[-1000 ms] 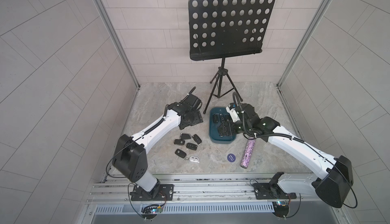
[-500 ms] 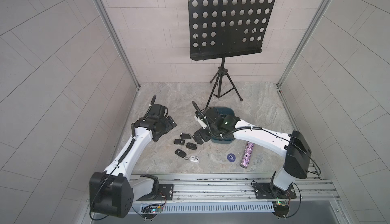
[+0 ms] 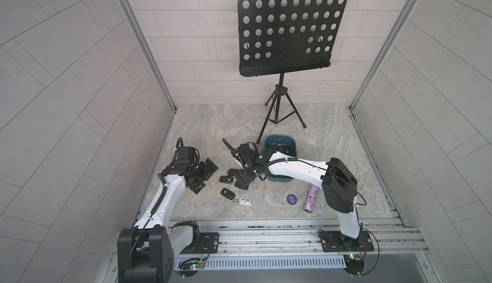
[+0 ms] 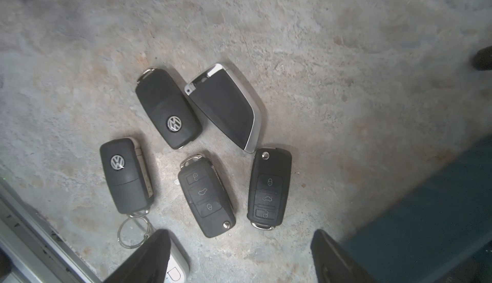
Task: Place the car key into the storage box
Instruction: Pick up the car key from the center of the board.
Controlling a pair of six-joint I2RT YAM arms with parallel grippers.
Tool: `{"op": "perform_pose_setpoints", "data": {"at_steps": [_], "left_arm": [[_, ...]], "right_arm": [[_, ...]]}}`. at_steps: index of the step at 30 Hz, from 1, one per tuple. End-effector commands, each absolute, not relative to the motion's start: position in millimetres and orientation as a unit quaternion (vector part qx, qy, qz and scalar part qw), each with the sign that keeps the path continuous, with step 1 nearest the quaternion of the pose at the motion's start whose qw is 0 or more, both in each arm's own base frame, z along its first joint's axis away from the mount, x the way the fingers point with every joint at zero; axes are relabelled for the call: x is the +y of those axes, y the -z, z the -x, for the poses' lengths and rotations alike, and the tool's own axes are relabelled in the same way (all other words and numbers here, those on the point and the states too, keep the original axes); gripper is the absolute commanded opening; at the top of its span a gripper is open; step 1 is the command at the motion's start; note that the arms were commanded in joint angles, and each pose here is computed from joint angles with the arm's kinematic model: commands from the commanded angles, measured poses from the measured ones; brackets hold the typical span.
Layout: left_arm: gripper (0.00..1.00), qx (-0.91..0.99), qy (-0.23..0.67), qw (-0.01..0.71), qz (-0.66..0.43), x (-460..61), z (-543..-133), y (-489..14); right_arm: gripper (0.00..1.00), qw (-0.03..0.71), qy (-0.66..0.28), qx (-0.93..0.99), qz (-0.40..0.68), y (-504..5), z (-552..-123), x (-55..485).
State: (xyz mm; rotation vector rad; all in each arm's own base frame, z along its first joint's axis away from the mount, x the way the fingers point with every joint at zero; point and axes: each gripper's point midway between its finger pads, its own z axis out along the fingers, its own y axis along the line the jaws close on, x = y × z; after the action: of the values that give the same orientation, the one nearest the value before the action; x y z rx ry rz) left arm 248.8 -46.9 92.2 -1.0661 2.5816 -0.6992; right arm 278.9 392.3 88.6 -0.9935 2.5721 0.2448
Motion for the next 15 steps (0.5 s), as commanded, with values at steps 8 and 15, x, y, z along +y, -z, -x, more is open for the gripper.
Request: {"op": "perform_pose_setpoints", "data": {"at_steps": [8,15], "left_arm": [[1.0,0.89,0.262,0.135,0.348,-52,-250,-98],[1.0,0.892,0.263,0.135,0.341,-53,-252,-100]], "right_arm": [[0.69,0.172,-0.022,0.919,0.354,-66,-295,391],[0.62,0.159,-0.007,0.926,0.342,-51,-305,387]]}}
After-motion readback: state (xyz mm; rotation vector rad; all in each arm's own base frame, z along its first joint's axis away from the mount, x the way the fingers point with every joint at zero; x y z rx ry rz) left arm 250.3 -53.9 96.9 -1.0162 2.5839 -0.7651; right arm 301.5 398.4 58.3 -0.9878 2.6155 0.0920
